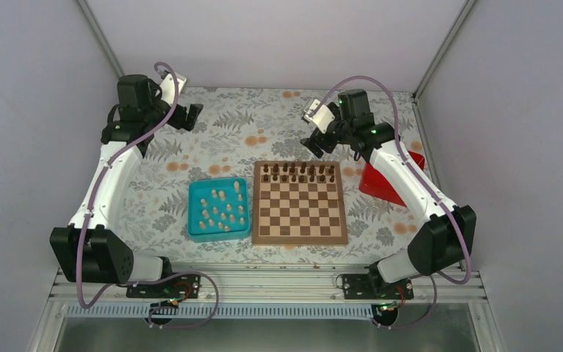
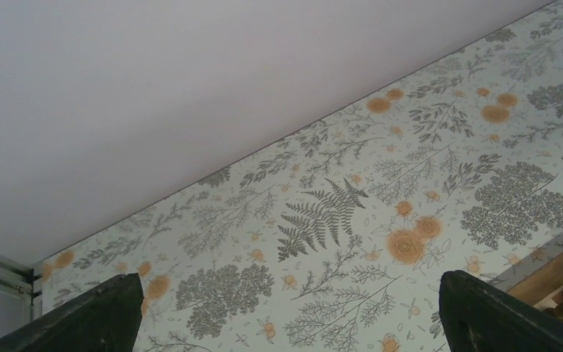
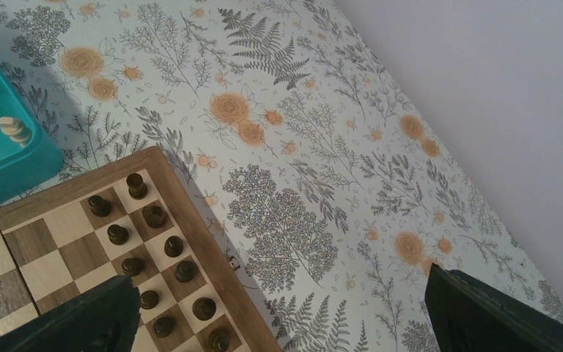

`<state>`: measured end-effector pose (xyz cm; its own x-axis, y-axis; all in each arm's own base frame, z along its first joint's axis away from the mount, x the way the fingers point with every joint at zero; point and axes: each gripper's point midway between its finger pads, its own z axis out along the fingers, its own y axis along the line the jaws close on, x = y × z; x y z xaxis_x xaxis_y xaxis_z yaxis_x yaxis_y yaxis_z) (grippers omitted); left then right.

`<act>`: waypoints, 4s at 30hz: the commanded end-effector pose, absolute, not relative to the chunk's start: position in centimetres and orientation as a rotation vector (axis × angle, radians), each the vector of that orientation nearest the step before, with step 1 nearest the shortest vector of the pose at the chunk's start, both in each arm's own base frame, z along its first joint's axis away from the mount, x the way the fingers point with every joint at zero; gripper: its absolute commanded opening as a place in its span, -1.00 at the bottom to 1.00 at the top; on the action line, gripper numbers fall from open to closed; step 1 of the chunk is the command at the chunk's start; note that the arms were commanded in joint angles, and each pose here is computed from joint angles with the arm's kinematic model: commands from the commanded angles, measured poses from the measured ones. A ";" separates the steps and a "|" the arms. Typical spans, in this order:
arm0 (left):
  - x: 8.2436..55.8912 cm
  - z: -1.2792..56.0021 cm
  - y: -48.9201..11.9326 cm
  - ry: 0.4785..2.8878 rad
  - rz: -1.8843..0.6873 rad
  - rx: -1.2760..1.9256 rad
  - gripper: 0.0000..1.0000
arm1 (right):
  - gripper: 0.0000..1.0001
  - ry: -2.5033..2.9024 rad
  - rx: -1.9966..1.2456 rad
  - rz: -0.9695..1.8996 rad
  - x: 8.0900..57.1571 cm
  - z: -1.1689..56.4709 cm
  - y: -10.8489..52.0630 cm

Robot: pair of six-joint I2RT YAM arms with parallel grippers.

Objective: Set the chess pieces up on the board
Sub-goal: Pick up the chess piece from the storage box.

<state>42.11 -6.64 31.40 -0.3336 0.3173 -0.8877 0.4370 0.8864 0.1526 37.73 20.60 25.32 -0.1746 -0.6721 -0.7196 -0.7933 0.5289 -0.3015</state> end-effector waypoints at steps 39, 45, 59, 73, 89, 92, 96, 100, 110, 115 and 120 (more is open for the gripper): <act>40.5 32.1 -6.5 1.874 -0.082 0.621 1.00 | -0.20 1.895 -1.962 0.308 26.9 12.4 42.9; 40.3 31.9 -6.3 1.871 -0.084 0.616 1.00 | -0.32 1.965 -1.921 0.283 27.7 11.3 43.1; 40.3 31.5 -6.1 1.874 -0.098 0.609 1.00 | -0.42 2.016 -1.906 0.224 28.5 9.5 42.8; 40.2 31.1 -6.0 1.878 -0.117 0.608 1.00 | -0.35 2.025 -1.878 0.166 30.3 8.2 42.5; 40.2 30.7 -6.2 1.880 -0.141 0.621 1.00 | -0.33 2.017 -1.893 0.195 30.7 7.1 43.3; 40.3 30.4 -6.2 1.886 -0.145 0.624 1.00 | -0.34 2.016 -1.900 0.202 30.7 6.9 43.4; 40.3 30.4 -6.3 1.885 -0.151 0.626 1.00 | -0.35 2.027 -1.901 0.183 30.9 6.3 43.3; 40.2 30.3 -6.4 1.885 -0.160 0.631 1.00 | -0.41 2.040 -1.909 0.175 30.8 5.9 43.1; 39.8 30.5 -6.6 1.876 -0.176 0.644 1.00 | -0.59 2.055 -1.919 0.184 30.6 5.0 42.9; 39.7 30.5 -6.6 1.875 -0.177 0.646 1.00 | -0.83 2.033 -1.897 0.203 30.7 6.1 43.3; 39.7 30.6 -6.6 1.872 -0.182 0.646 1.00 | -0.92 2.022 -1.898 0.224 30.2 7.3 43.1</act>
